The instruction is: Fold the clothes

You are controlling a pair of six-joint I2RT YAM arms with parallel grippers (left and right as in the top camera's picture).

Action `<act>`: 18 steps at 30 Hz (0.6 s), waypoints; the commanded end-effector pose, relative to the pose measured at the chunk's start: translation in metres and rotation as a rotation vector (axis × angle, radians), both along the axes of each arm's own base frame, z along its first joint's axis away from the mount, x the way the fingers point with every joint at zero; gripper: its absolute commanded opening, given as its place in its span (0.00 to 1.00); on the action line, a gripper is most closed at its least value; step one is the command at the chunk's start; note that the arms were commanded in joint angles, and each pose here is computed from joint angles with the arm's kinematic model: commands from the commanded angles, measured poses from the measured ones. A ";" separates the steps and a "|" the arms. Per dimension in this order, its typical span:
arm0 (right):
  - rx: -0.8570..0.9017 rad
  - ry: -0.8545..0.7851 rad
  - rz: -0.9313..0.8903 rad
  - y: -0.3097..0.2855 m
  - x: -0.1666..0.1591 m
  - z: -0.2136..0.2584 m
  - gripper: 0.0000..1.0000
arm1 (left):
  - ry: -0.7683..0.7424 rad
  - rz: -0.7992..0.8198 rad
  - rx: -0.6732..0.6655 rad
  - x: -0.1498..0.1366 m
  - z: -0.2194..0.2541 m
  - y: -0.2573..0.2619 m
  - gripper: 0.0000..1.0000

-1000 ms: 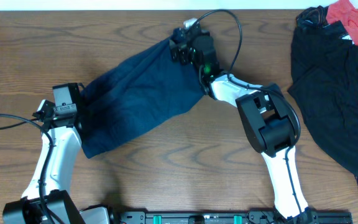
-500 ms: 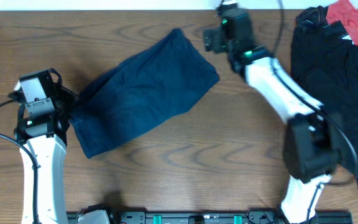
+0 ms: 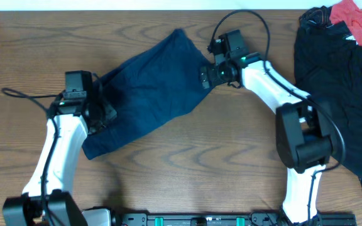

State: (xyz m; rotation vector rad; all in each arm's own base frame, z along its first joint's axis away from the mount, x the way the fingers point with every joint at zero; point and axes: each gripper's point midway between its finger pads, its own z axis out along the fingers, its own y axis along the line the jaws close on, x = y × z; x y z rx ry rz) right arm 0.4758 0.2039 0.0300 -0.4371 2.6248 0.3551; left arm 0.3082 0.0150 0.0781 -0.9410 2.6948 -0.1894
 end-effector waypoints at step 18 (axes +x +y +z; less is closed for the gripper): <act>0.007 -0.060 0.008 0.007 0.019 -0.024 0.01 | 0.158 -0.038 0.010 -0.014 -0.041 -0.004 0.44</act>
